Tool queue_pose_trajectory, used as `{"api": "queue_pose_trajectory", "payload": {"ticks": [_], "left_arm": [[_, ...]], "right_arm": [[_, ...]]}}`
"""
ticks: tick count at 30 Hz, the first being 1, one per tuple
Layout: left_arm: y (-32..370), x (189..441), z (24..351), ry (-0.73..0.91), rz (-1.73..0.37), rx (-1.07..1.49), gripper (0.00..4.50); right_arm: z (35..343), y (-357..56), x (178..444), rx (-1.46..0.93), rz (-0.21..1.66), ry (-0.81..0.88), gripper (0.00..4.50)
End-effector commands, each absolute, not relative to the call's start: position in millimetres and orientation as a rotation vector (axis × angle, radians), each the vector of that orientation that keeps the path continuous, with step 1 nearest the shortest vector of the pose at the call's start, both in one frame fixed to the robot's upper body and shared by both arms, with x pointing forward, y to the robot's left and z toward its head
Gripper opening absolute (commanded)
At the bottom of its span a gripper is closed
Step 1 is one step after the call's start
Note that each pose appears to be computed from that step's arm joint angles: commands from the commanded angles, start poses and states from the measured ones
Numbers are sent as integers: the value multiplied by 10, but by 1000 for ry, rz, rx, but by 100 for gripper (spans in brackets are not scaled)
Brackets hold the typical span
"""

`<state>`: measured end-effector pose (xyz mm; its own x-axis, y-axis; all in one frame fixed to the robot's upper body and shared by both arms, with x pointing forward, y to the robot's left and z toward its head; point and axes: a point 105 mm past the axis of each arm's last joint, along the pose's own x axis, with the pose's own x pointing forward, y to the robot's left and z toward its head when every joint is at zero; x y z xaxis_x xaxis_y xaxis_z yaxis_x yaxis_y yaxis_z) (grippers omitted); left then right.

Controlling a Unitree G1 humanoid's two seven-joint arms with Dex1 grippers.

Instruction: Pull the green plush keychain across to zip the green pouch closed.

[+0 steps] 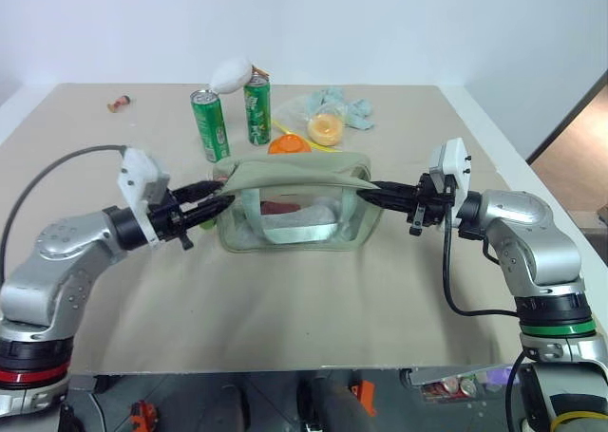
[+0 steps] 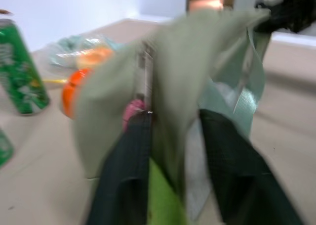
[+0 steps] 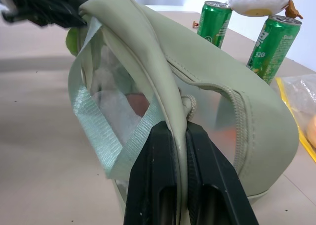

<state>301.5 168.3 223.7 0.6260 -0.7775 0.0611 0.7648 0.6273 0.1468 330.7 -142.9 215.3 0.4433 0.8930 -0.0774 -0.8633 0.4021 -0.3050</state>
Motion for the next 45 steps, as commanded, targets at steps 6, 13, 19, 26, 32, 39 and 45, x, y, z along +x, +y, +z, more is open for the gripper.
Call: {"api": "queue_pose_trajectory", "payload": {"ticks": [6, 13, 19, 26, 32, 39, 45], "left_arm": [[1987, 2786, 2400, -152, -720, 97, 442], [2006, 2718, 1978, -74, -612, 53, 442], [1990, 2774, 1867, -78, -592, 35, 442], [1996, 2847, 1825, -92, -600, 60, 295], [1952, 2934, 1794, -102, -623, 89, 86], [1957, 3003, 1804, -118, -626, 113, 9], [2109, 3001, 2192, -240, -581, 127, 9]], "right_arm": [[2264, -1433, 3293, -347, 1109, -146, 0], [2249, -1396, 3293, -348, 1123, -141, 0], [2252, -1388, 3305, -351, 1124, -139, 0], [2247, -1417, 3313, -354, 1116, -133, 0], [2230, -1455, 3313, -359, 1106, -130, 0], [2223, -1482, 3317, -363, 1097, -130, 0], [2232, -1483, 3312, -367, 1095, -133, 0]]}}
